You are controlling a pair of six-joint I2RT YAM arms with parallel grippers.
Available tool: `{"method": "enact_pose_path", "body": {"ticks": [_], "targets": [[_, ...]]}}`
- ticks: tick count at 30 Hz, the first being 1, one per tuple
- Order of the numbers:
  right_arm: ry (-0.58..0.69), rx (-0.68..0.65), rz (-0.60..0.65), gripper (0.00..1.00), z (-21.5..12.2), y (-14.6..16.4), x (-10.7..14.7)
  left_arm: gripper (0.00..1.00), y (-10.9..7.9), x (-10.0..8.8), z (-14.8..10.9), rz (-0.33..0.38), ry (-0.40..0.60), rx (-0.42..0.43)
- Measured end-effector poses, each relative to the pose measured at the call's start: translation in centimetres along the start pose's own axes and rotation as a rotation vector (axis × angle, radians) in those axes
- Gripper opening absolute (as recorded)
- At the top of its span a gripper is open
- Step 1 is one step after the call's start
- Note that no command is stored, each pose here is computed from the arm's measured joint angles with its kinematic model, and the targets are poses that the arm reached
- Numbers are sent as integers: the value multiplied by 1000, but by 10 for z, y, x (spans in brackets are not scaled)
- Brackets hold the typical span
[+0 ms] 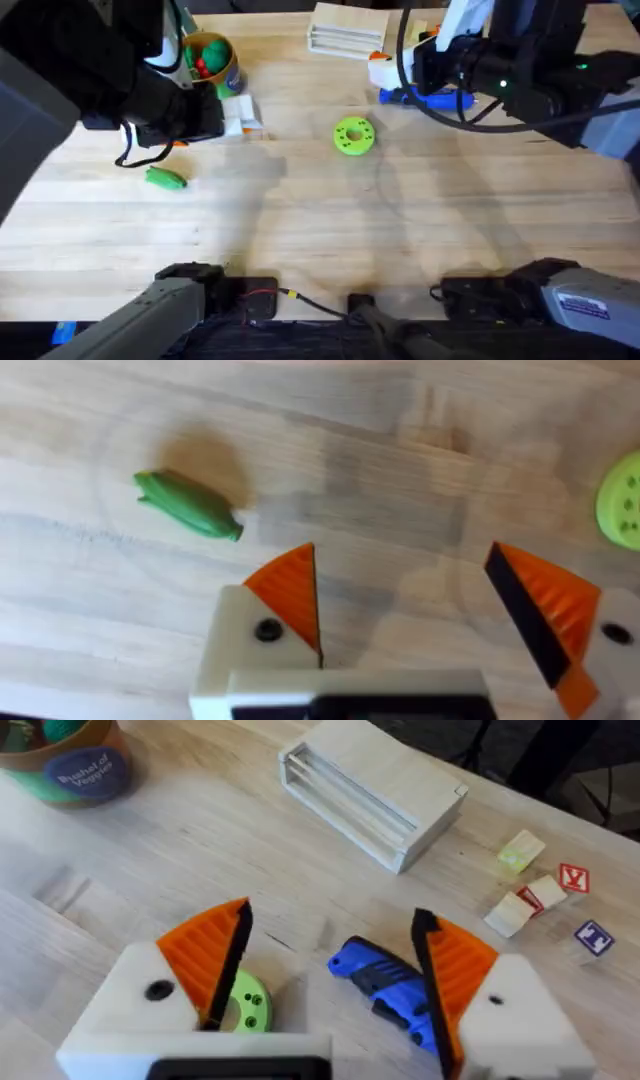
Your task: Pick up the gripper from the table and insert it into the empty holder that is missing its gripper. Then pick up a screw, insert it into the mounting hole, and use the screwdriver to tighten it. Finally, clean up the table by picking up the vegetable and placing it into the bucket.
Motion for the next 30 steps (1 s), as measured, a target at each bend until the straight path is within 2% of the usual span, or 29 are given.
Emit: {"method": "enact_pose_path", "body": {"ticks": [8,12,16,19,22,25,30], "targets": [[0,0,0,992,0,0,0,993,58,-10,23,-522,38,-159],[0,0,0,991,0,0,0,993,79,-8,36,-726,75,-218],[0,0,0,991,0,0,0,993,98,-4,49,-900,109,-282],[0,0,0,991,0,0,0,993,112,0,58,-1003,126,-344],[0,0,0,993,0,0,0,993,123,3,66,-1072,135,-398],[0,0,0,991,0,0,0,993,132,1,75,-1105,122,-444],[0,0,0,992,0,0,0,992,143,2,92,-1115,125,-515]]}}
Point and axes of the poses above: each hand's point on the last joint's axis, 136 mm out from that joint toward the fingers, its own z axis out along the fingers, its own y axis along the line the jaws close on, x = y × z, the point moved 1 cm from there along -z, back along the fingers, and after that the axes turned 3 degrees about -z, right-handed, at the moved point
